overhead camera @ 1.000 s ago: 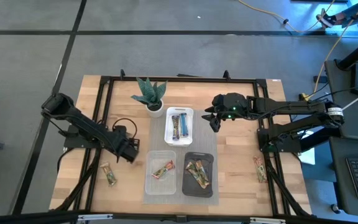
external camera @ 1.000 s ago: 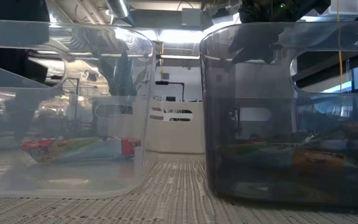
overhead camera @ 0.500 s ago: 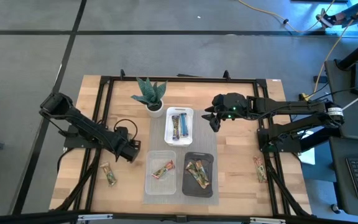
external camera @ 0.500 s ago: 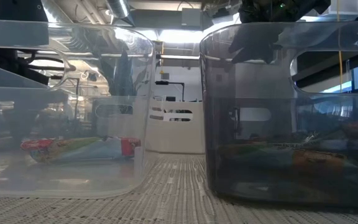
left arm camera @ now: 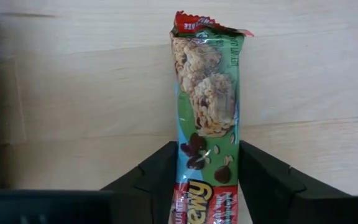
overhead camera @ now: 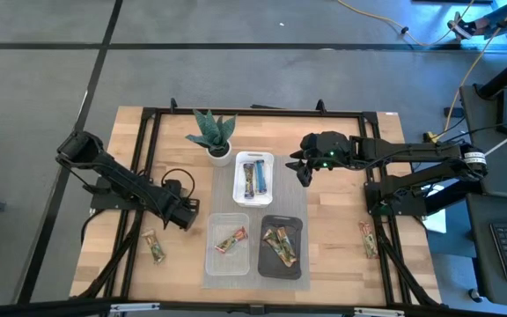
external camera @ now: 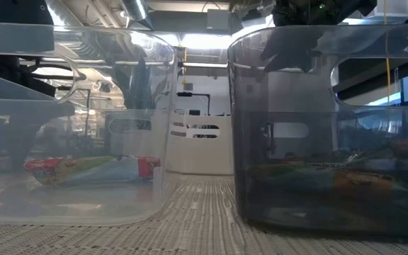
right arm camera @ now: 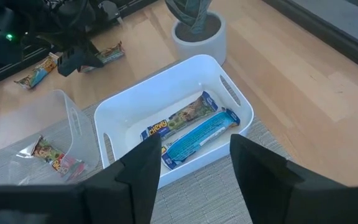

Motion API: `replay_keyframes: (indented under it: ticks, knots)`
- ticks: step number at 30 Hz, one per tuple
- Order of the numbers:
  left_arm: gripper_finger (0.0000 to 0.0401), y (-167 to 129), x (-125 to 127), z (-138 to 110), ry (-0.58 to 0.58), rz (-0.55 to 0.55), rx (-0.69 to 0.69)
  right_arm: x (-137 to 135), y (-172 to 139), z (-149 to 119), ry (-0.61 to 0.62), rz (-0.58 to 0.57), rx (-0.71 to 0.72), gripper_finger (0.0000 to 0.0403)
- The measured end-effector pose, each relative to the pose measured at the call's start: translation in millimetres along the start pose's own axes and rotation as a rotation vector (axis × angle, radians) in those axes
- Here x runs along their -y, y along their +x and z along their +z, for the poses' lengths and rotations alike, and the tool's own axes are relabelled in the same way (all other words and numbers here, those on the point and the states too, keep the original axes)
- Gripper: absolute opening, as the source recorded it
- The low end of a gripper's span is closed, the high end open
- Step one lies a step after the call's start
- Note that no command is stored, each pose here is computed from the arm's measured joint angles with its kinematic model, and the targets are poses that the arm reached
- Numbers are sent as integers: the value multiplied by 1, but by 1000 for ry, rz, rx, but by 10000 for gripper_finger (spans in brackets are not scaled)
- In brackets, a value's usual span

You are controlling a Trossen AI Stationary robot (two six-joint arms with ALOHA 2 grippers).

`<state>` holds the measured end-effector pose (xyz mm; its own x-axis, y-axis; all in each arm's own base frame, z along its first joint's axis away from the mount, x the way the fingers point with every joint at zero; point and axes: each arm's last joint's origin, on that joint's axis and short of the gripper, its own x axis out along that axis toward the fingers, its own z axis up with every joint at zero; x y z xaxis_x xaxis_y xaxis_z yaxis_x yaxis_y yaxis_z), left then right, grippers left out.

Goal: Pick and place Granola Bars by type
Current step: Put the left red granola bar into the transparent bin

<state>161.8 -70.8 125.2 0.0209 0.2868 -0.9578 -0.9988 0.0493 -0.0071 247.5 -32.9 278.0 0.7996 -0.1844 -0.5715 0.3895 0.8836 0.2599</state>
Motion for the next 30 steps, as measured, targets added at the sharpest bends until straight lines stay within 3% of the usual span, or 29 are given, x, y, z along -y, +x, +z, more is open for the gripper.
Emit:
replay_keyframes:
  ticks: [17,25,30]
  knots:
    - [116,-9,6,1,29,-1,28,0,0,0,-2,-2,-4,195]
    - [115,-43,16,7,77,50,85,0,0,-1,-4,-5,-10,195]
    - [115,-75,38,10,149,-78,127,0,0,-1,-28,-5,-10,195]
